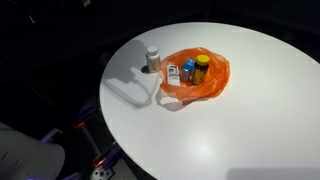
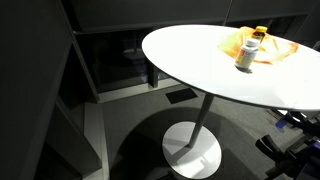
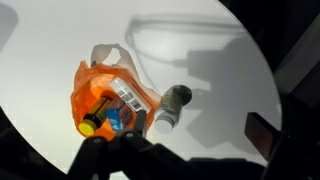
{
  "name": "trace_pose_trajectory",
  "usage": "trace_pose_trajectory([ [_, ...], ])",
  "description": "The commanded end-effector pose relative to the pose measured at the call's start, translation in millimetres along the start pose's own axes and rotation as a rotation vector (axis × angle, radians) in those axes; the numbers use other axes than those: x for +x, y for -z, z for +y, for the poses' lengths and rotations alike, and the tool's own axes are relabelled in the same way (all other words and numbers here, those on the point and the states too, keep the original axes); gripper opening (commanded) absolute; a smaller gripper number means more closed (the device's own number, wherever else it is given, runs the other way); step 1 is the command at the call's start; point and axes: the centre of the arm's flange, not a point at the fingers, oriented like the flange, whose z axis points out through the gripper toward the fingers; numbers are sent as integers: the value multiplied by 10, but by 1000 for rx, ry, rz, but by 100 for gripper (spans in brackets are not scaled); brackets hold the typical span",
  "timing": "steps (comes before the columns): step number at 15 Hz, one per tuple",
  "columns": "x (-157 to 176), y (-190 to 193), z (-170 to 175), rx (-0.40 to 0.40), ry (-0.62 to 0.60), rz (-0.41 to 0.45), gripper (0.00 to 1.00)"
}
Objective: Place the yellow bottle next to the white one
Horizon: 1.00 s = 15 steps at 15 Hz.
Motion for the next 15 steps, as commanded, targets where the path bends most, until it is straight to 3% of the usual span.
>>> trace_pose_trajectory([
  [1,214,104,75,16,1,-17,100],
  [8,719,49,418,66,-56,-55,100],
  [15,1231,-268,1098,87,-177,-87,100],
])
